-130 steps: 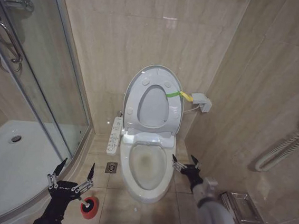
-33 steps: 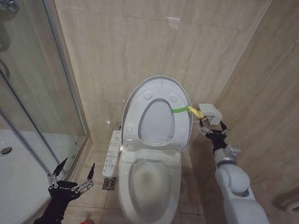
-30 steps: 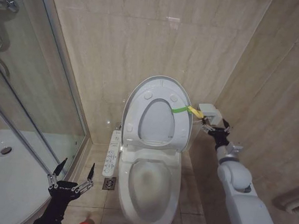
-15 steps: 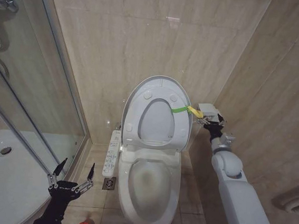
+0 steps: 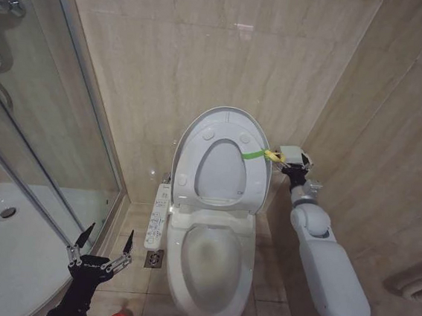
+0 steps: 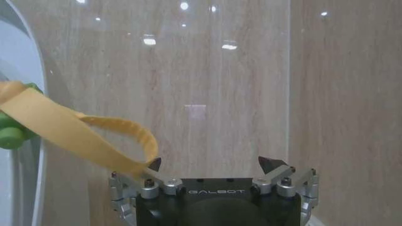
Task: Open the toilet lid, clean the toilet bowl with a toilet brush, close the toilet lid, and flush.
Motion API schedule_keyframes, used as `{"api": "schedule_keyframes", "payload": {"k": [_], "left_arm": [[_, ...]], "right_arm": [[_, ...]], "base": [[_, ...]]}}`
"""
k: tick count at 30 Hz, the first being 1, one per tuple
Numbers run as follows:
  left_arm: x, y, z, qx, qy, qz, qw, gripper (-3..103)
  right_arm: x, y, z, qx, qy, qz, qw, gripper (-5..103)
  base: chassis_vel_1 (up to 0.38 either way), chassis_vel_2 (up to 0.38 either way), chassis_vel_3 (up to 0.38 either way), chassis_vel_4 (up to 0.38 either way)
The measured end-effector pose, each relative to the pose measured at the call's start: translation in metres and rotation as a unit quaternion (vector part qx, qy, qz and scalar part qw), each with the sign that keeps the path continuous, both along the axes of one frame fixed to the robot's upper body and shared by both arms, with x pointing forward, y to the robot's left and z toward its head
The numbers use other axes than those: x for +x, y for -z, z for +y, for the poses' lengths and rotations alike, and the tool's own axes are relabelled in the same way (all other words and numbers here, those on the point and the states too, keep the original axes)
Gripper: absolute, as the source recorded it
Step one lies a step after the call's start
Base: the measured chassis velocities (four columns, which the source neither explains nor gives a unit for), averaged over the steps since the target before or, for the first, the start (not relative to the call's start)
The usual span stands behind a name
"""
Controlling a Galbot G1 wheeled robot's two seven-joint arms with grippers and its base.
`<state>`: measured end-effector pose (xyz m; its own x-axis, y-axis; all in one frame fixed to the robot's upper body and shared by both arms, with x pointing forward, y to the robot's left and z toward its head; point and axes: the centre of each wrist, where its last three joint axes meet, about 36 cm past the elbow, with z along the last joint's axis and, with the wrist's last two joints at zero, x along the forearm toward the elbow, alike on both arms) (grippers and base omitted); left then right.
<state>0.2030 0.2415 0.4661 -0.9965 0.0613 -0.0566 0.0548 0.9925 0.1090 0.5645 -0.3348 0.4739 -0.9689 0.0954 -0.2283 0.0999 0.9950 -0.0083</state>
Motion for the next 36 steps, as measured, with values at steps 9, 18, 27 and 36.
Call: {"api": "schedule_keyframes", "payload": {"k": [9, 18, 27, 36], "left_arm": [[0.0, 0.0, 0.0, 0.0, 0.0, 0.0, 1.0, 99], [0.0, 0.0, 0.0, 0.0, 0.0, 0.0, 1.0, 99], [0.0, 0.0, 0.0, 0.0, 0.0, 0.0, 1.0, 99], [0.0, 0.0, 0.0, 0.0, 0.0, 0.0, 1.0, 99]], "right_arm": [[0.034, -0.017, 0.011, 0.0, -0.004, -0.017, 1.0, 100], [0.03, -0.029, 0.037, 0.016, -0.039, -0.007, 0.999, 100], [-0.006, -0.04, 0.037, 0.018, -0.062, -0.003, 0.998, 100], [-0.062, -0.023, 0.031, 0.032, -0.07, 0.02, 0.997, 100]], "base": [[0.0, 0.0, 0.0, 0.0], [0.0, 0.0, 0.0, 0.0], [0.0, 0.0, 0.0, 0.0], [0.0, 0.0, 0.0, 0.0]]}}
